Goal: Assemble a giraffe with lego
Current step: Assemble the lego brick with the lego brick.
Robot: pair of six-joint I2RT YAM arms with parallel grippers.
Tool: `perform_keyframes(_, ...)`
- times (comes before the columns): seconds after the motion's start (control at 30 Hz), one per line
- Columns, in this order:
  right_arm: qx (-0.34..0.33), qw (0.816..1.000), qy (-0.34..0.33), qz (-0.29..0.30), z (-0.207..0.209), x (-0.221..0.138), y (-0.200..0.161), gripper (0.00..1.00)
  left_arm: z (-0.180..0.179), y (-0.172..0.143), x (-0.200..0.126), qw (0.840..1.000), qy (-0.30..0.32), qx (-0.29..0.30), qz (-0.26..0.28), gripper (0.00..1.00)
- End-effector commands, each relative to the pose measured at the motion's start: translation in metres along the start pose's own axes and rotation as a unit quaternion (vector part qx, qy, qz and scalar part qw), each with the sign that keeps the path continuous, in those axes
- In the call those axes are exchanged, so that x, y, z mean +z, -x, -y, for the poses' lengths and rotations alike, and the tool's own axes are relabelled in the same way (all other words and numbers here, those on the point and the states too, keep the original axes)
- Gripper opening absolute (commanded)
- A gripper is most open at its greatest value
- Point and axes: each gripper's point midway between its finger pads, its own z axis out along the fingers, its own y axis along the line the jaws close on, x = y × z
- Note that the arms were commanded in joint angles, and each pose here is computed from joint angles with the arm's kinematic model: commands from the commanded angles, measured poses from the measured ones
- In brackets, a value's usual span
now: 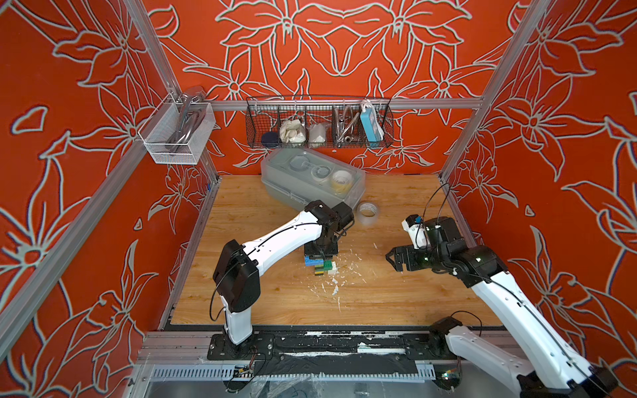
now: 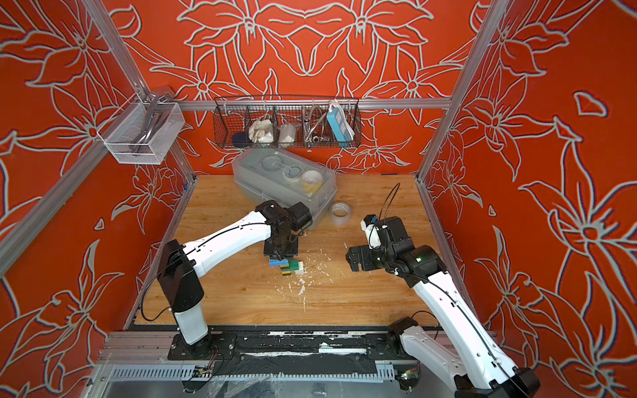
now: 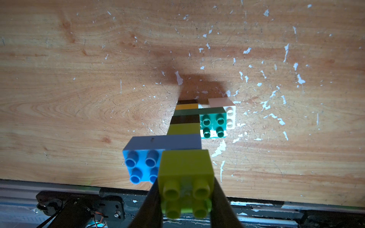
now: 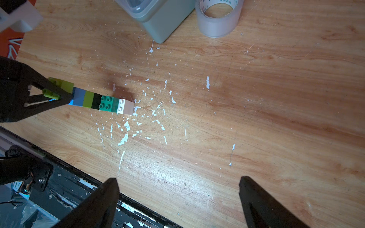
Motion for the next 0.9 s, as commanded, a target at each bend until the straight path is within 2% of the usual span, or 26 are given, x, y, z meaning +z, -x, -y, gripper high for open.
perform_keyframes(0.0, -0.002, 1.0, 0.003, 0.003, 0.0, 0.001, -0.001, 1.0, -0.004, -0.003, -0.005, 1.0, 0.013, 0.002, 0.0, 0.29)
perform_keyframes(0.4, 0.0, 1.0, 0.004, 0.004, 0.0, 0.0, -0.003, 1.0, -0.002, -0.008, 0.009, 1.0, 0.013, -0.003, -0.014, 0.29)
perform_keyframes(0.87, 0.001, 1.0, 0.008, 0.005, -0.001, 0.001, -0.001, 1.0, -0.003, -0.011, 0.009, 1.0, 0.009, -0.011, -0.017, 0.3)
